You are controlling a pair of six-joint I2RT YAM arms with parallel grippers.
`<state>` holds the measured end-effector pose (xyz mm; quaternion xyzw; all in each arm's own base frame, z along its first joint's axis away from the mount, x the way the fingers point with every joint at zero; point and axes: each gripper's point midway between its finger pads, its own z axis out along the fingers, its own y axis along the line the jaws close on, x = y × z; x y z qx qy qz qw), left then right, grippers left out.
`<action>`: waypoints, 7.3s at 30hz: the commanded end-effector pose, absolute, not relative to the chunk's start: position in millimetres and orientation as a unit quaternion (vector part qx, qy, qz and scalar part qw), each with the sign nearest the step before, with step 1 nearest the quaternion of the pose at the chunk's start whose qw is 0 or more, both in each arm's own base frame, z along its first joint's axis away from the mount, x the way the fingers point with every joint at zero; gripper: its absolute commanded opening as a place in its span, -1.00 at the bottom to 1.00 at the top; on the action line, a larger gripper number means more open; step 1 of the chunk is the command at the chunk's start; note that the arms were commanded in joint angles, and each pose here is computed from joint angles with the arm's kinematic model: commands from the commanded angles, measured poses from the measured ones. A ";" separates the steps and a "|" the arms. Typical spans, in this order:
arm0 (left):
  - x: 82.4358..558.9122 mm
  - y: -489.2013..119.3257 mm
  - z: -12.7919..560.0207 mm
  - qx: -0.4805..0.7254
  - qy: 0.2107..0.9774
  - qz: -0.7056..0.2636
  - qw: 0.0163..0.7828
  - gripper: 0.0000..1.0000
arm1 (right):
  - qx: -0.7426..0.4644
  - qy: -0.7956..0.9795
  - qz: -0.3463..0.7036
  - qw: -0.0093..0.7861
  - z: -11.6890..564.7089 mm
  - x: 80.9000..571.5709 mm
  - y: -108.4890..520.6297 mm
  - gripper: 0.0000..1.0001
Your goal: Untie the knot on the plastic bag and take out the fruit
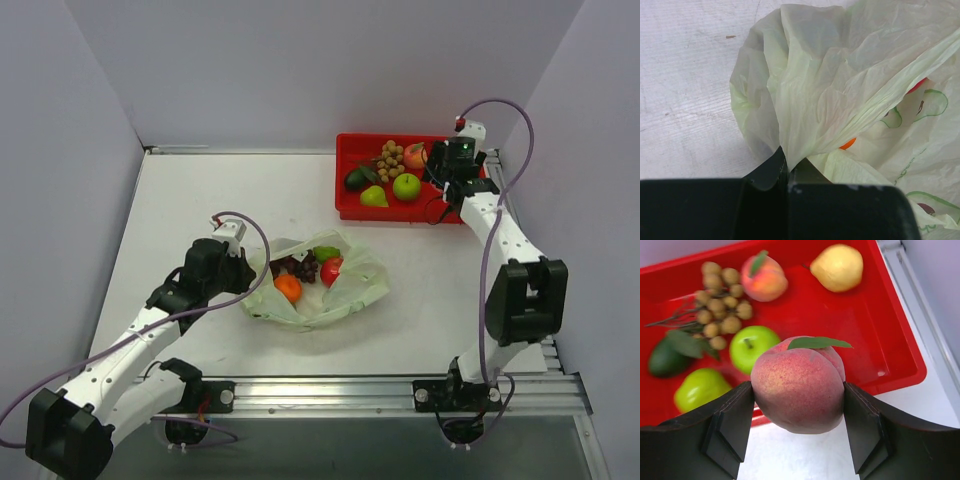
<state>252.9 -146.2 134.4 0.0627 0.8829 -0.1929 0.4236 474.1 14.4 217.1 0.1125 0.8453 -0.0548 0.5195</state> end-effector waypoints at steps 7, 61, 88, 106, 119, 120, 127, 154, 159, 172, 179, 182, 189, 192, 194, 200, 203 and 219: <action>257.9 -148.0 138.4 0.059 0.881 -0.197 0.427 -1.00 | 0.172 0.857 -0.028 0.484 165.0 548.5 -14.2 0.49; 214.4 -127.2 119.9 -0.002 0.903 -0.194 0.384 -1.00 | -0.347 0.842 0.293 0.292 131.8 192.2 405.3 -0.11; 223.7 -120.5 112.7 -0.013 0.910 -0.160 0.383 -1.00 | -0.301 0.888 0.236 0.257 55.9 236.2 412.1 0.81; 227.1 -117.0 116.8 -0.019 0.906 -0.155 0.393 -1.00 | -0.380 0.818 0.326 0.282 160.9 195.7 371.0 -0.49; 228.8 -118.8 116.8 -0.018 0.906 -0.161 0.391 -1.00 | -0.178 0.816 0.233 0.498 281.2 347.2 226.5 -0.35; 228.9 -119.1 117.4 -0.018 0.905 -0.162 0.392 -1.00 | -0.151 0.826 0.204 0.503 274.8 365.0 207.9 -0.34; 229.7 -119.5 120.0 -0.018 0.902 -0.166 0.397 -1.00 | 0.052 0.866 0.063 0.493 229.2 466.8 73.6 -0.07; 230.8 -123.0 125.5 -0.016 0.896 -0.185 0.403 -1.00 | -0.111 0.872 0.150 0.453 257.8 401.2 180.4 0.92; 231.3 -123.1 126.4 -0.017 0.895 -0.187 0.405 -1.00 | -0.265 0.829 0.186 0.456 275.2 320.5 262.3 0.83; 230.3 -121.8 127.6 -0.019 0.893 -0.188 0.408 -1.00 | -0.473 0.812 0.219 0.264 155.4 205.4 351.8 0.81; 230.1 -122.0 128.3 -0.018 0.892 -0.189 0.410 -1.00 | -0.470 0.840 0.072 0.262 97.0 238.3 313.2 0.86; 230.0 -122.8 128.3 -0.017 0.892 -0.191 0.409 -1.00 | -0.453 0.842 0.008 0.294 92.5 257.0 295.4 0.89; 229.8 -123.3 126.8 -0.016 0.894 -0.191 0.406 -1.00 | -0.430 0.844 -0.038 0.319 75.4 277.7 282.9 0.96; 229.9 -123.2 126.4 -0.015 0.894 -0.190 0.406 -1.00 | -0.427 0.846 -0.047 0.316 67.9 283.7 280.0 0.97; 230.4 -123.5 125.9 -0.015 0.894 -0.190 0.405 -1.00 | -0.429 0.848 -0.050 0.307 58.3 285.5 278.9 0.98; 230.8 -123.6 123.9 -0.014 0.896 -0.188 0.402 -1.00 | -0.418 0.857 -0.032 0.298 38.3 297.3 277.9 0.82; 231.5 -123.9 124.3 -0.014 0.895 -0.189 0.404 -1.00 | -0.424 0.855 -0.029 0.295 36.6 300.1 279.4 0.46; 231.9 -123.9 122.7 -0.012 0.896 -0.187 0.402 -1.00 | -0.450 0.801 0.237 0.316 140.5 225.2 337.2 -0.66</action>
